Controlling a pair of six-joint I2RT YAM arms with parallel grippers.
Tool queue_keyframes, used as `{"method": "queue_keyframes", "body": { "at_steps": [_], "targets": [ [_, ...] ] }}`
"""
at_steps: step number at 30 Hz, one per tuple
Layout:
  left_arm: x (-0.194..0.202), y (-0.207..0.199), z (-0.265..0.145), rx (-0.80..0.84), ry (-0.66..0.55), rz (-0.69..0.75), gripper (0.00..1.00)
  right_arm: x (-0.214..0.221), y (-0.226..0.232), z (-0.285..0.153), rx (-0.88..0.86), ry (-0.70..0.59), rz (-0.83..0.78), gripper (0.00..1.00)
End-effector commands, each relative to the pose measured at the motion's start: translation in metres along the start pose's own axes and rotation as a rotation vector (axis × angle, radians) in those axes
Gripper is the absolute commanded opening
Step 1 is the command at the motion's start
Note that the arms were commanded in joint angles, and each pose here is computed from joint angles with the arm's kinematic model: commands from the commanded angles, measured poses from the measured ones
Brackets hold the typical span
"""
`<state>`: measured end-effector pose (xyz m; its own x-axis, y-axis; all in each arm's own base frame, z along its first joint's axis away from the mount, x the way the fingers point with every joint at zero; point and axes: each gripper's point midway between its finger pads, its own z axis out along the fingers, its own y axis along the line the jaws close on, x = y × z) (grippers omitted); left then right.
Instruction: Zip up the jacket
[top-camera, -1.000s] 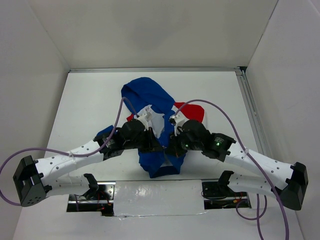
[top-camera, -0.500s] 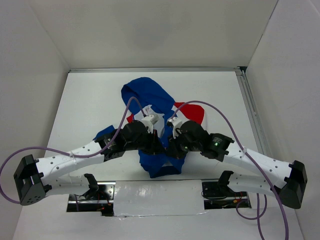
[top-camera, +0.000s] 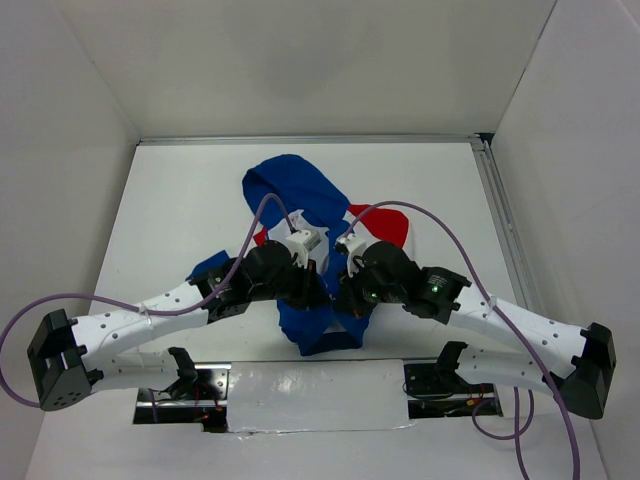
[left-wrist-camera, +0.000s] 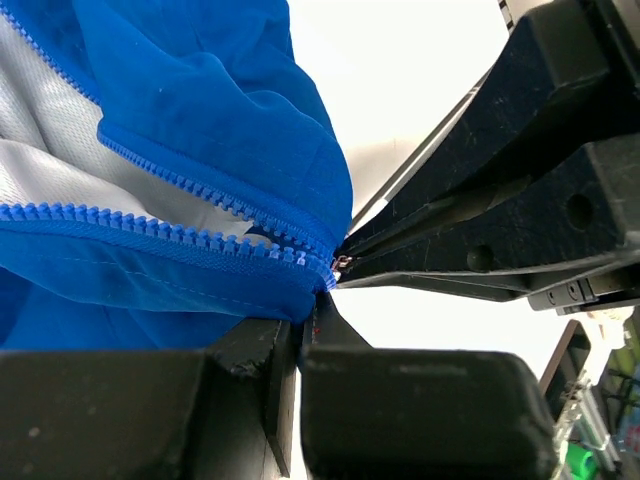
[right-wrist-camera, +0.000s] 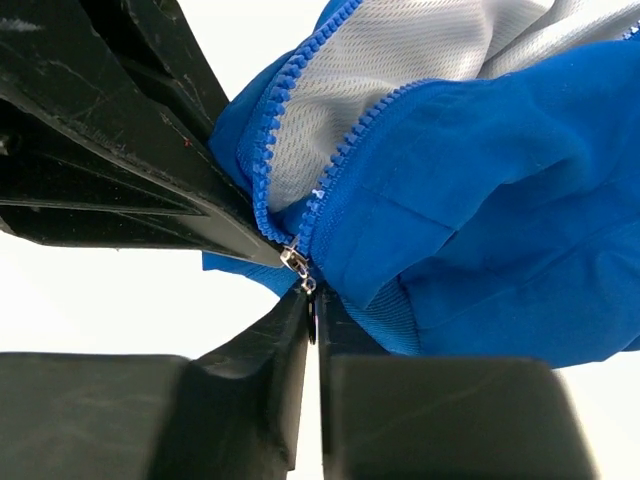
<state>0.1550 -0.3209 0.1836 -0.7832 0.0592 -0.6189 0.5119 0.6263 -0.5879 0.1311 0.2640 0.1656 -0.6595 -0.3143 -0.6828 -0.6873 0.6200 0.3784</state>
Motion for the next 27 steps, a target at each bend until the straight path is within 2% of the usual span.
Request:
{"method": "queue_keyframes", "body": {
  "at_steps": [1, 2, 4, 10, 11, 12, 16, 27],
  "targets": [
    [-0.021, -0.019, -0.007, 0.069, -0.076, 0.066, 0.0, -0.015, 0.013, -0.01, -0.04, -0.034, -0.025, 0.16],
    [-0.02, -0.019, -0.006, 0.065, -0.071, 0.064, 0.0, -0.016, 0.015, -0.011, -0.05, -0.038, -0.03, 0.22],
    [-0.02, -0.018, -0.005, 0.062, -0.068, 0.067, 0.0, -0.018, 0.015, -0.011, -0.049, -0.04, -0.027, 0.25],
    [-0.019, -0.019, -0.004, 0.068, -0.065, 0.065, 0.0, -0.022, 0.018, -0.012, -0.065, -0.063, -0.023, 0.24],
    [-0.02, -0.021, -0.005, 0.08, -0.066, 0.069, 0.0, -0.023, 0.02, -0.011, -0.07, -0.066, -0.025, 0.16],
    [-0.019, -0.021, -0.005, 0.08, -0.064, 0.072, 0.0, -0.022, 0.02, -0.01, -0.074, -0.061, -0.019, 0.12],
    [-0.019, -0.023, -0.005, 0.089, -0.063, 0.069, 0.0, -0.022, 0.025, -0.006, -0.099, -0.054, -0.012, 0.0],
    [-0.017, -0.011, -0.001, 0.039, -0.067, 0.057, 0.0, -0.033, 0.022, -0.024, -0.055, -0.108, 0.03, 0.0]
  ]
}}
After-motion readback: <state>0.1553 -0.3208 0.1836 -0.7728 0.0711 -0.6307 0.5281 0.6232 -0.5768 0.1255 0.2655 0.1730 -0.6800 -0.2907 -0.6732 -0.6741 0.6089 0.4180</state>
